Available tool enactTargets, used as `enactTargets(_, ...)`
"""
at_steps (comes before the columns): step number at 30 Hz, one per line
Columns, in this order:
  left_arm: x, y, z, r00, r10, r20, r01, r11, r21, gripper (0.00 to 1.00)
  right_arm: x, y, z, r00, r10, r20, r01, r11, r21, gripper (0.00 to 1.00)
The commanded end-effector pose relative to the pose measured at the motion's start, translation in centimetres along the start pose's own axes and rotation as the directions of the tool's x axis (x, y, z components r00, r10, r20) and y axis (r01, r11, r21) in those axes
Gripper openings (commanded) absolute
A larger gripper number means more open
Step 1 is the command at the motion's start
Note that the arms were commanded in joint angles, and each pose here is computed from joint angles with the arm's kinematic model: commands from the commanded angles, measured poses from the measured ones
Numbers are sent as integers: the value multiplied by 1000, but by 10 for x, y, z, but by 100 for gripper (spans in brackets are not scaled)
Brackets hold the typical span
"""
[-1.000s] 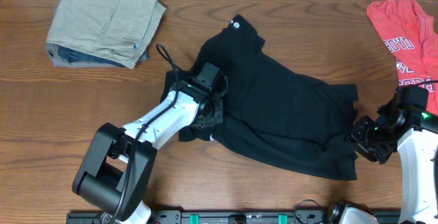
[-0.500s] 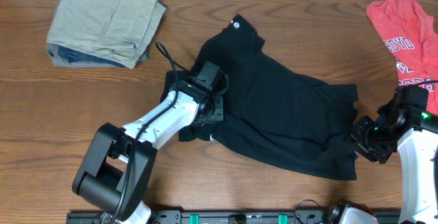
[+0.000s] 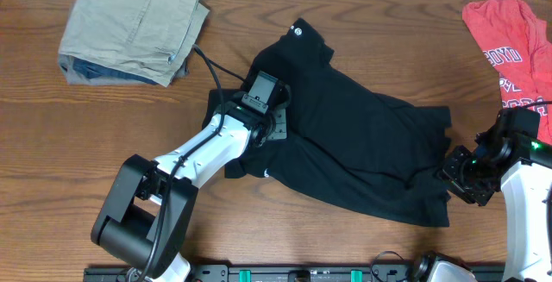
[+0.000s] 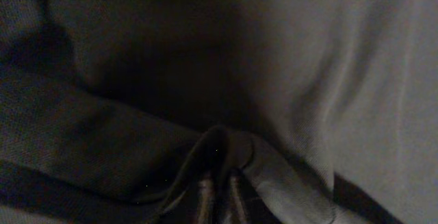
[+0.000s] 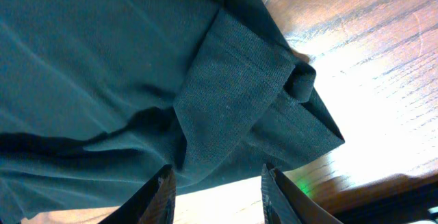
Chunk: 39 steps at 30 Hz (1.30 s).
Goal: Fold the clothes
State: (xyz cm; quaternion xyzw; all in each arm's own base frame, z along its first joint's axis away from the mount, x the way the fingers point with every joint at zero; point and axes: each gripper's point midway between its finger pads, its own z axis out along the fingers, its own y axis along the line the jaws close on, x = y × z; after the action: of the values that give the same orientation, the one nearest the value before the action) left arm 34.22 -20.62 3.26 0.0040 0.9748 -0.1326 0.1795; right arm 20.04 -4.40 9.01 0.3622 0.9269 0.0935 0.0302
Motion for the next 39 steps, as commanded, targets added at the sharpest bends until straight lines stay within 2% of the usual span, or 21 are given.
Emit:
enactTargets(1, -17, -13, -13, 999, 21, 44, -23, 999, 45, 22, 4, 2, 3, 1000, -26, -17, 26, 1000, 1, 40)
enactTargets(5, -21, -24, -31, 996, 64, 54, -69, 994, 90, 54, 5, 1, 3, 999, -31, -20, 31, 1000, 3, 40)
enactTargets(10, -9, -18, -80, 998, 60, 34, -63, 995, 79, 83, 5, 1, 3, 999, -31, -19, 31, 999, 5, 40)
enactTargets(13, 14, 4, -98, 998, 40, -44, -40, 999, 9, 90, 5, 1, 3, 999, -30, -21, 30, 1000, 6, 40)
enactTargets(17, 47, 27, -101, 982, 5, -187, -18, 998, -66, 90, 5, 1, 3, 999, -31, -19, 31, 1000, 5, 40)
enactTargets(20, 65, 30, -90, 965, 13, -262, -30, 998, -62, 88, 4, 2, 3, 999, -28, -16, 28, 1000, -1, 40)
enactTargets(22, 73, 28, -82, 953, 20, -303, -34, 998, -43, 79, 4, 2, 3, 1000, -24, -17, 24, 1000, 0, 40)
enactTargets(26, 78, 32, -62, 938, 16, -347, -39, 997, -60, 54, 8, 0, 3, 999, -21, -34, 21, 1000, 7, 40)
enactTargets(30, 81, 36, -38, 926, 19, -378, -49, 996, -71, 36, 11, -1, 3, 999, -26, -45, 26, 1000, 11, 40)
enactTargets(33, 87, 43, -23, 911, 8, -413, -50, 995, -90, 31, 12, -1, 3, 999, -25, -48, 26, 1000, 12, 39)
enactTargets(39, 92, 80, -8, 877, -115, -467, 38, 985, -170, 30, 13, -2, 3, 998, -24, -52, 25, 1000, 13, 39)
